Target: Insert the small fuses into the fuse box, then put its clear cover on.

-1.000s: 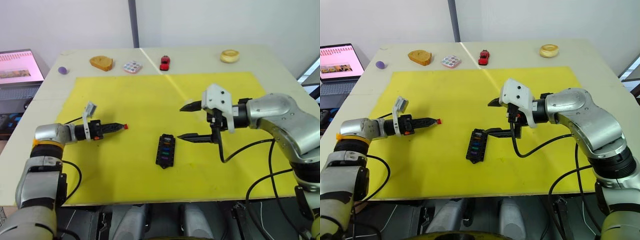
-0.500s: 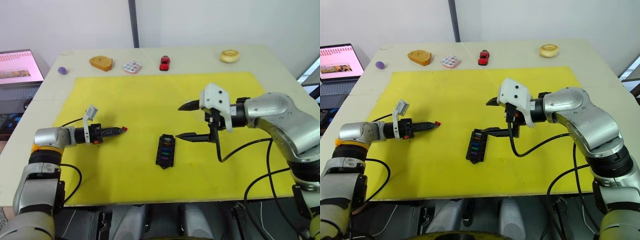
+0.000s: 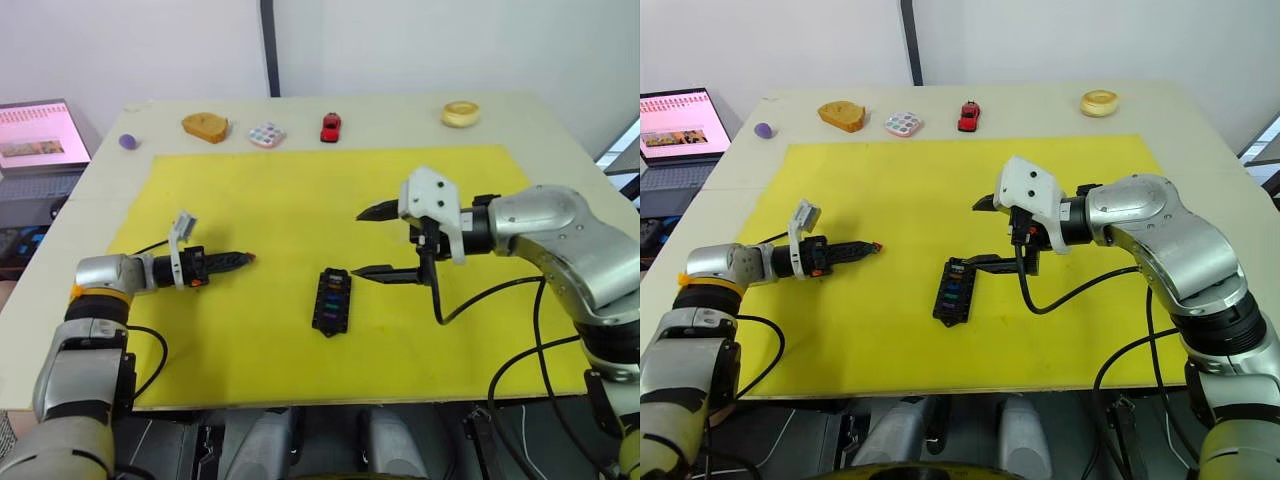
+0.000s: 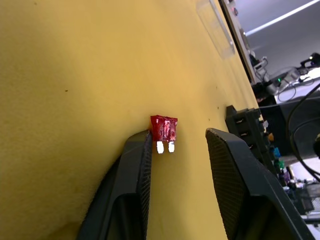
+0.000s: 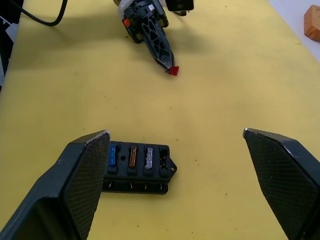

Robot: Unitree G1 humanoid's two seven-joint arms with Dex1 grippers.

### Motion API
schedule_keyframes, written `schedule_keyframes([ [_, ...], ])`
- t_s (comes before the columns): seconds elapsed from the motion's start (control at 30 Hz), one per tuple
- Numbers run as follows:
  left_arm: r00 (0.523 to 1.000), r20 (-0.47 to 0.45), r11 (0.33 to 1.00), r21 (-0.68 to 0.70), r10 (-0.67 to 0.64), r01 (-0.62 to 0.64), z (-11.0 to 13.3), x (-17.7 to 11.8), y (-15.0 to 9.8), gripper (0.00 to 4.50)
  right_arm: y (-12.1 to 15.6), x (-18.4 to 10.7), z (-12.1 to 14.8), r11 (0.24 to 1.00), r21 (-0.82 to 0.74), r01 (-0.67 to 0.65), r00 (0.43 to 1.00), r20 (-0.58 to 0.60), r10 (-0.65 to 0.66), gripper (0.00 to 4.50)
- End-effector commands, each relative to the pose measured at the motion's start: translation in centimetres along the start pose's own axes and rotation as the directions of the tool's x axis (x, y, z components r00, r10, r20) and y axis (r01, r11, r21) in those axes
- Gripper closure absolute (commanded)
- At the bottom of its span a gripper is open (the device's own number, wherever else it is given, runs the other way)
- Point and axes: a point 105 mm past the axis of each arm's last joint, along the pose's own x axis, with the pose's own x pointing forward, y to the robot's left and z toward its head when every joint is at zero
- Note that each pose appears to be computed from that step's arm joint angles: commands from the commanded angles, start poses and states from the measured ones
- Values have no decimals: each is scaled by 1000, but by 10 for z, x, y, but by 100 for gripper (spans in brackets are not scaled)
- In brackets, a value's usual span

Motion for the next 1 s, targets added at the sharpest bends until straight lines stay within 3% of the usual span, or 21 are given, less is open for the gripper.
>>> schedule_keyframes([
  [0.03, 995, 17, 994, -51, 99, -98, -6, -6, 17, 262, 0, -3, 12, 998, -57, 18, 1000, 21, -17, 0],
  [0.27, 997, 5, 996, -55, 76, -76, -7, 3, 15, 262, -1, -2, 13, 998, -68, 18, 1000, 13, -17, 0],
  [0.33, 997, -2, 996, -51, 78, -78, -7, 2, 15, 317, -1, -2, 13, 997, -69, 18, 1000, 12, -17, 0],
  [0.43, 996, -8, 995, -49, 87, -87, -8, 1, 16, 434, -1, -2, 13, 997, -68, 19, 1000, 13, -18, 0],
  [0.47, 996, -11, 995, -47, 87, -88, -8, 1, 16, 445, 0, -2, 13, 997, -68, 19, 1000, 13, -18, 0],
  [0.83, 995, -25, 996, 7, 92, -92, -6, 1, 16, 445, 0, -2, 13, 998, -63, 22, 1000, 18, -21, 0],
  [1.0, 998, 30, 998, 32, 56, -57, 0, 3, 13, 445, -1, -2, 13, 998, -62, 22, 1000, 18, -21, 0],
])
